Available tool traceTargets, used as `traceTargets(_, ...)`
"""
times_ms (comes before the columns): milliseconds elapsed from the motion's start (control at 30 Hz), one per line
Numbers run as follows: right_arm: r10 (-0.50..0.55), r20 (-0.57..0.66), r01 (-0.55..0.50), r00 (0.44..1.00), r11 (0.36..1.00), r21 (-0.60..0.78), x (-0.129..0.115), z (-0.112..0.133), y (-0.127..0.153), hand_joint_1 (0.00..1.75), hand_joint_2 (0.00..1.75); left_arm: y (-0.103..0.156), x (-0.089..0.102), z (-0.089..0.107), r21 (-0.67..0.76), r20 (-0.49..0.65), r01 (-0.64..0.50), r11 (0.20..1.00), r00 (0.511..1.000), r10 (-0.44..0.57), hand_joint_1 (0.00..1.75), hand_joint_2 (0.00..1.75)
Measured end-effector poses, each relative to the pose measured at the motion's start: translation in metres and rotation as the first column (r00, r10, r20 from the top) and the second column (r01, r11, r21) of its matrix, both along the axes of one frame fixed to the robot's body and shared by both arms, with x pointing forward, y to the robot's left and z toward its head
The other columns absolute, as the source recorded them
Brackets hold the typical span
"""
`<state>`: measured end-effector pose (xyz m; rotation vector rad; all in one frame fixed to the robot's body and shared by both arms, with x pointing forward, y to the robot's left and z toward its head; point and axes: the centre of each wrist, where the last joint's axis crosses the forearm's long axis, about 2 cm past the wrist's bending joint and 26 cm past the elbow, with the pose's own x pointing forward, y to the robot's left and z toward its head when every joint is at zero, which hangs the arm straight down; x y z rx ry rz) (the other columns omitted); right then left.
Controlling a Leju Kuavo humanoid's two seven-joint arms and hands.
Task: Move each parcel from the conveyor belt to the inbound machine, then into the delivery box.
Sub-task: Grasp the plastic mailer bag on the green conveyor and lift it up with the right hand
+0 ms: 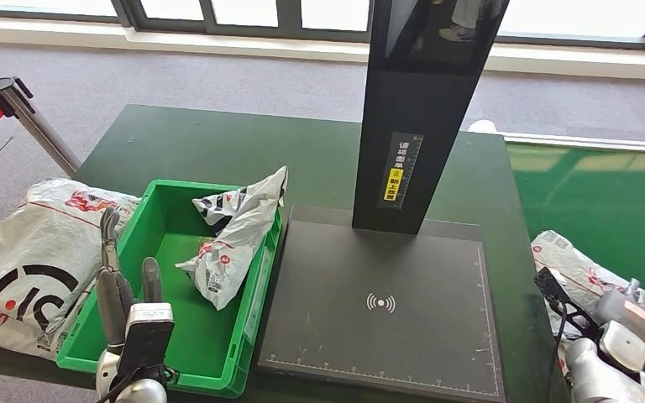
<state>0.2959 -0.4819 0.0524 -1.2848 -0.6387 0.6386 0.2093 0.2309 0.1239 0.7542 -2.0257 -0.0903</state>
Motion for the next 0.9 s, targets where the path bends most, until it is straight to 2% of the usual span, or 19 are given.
traceTargets(33, -0.001, -0.025, 0.002, 1.0, 1.0, 0.018, 0.001, -0.001, 0.001, 1.75, 1.75, 0.0, 0.0, 0.0, 0.0, -0.003, 0.0, 1.0, 1.0, 0.0, 0.0, 0.0)
traceTargets(167, 0.014, -0.179, 0.009, 0.984, 0.992, 0.128, 0.002, -0.009, 0.005, 1.75, 1.75, -0.001, 0.003, 0.0, 0.007, -0.016, 0.001, 1.0, 1.0, -0.001, 0.0, 0.0)
traceTargets(300, 0.044, -0.227, -0.001, 0.973, 0.982, 0.187, 0.007, -0.01, 0.009, 1.75, 1.75, -0.001, 0.007, 0.0, 0.011, -0.025, 0.005, 1.0, 1.0, -0.004, 0.0, 0.0)
traceTargets(800, 0.119, -0.22, -0.05, 0.968, 0.954, 0.296, 0.016, -0.006, 0.006, 1.75, 1.75, -0.001, 0.014, -0.003, 0.024, -0.05, 0.021, 0.999, 0.999, -0.02, 0.0, 0.0)
traceTargets(900, 0.114, -0.098, -0.083, 0.989, 0.958, 0.273, 0.013, -0.006, 0.006, 1.75, 1.75, -0.001, 0.014, -0.004, 0.025, -0.053, 0.02, 0.999, 0.998, -0.019, 0.0, 0.0)
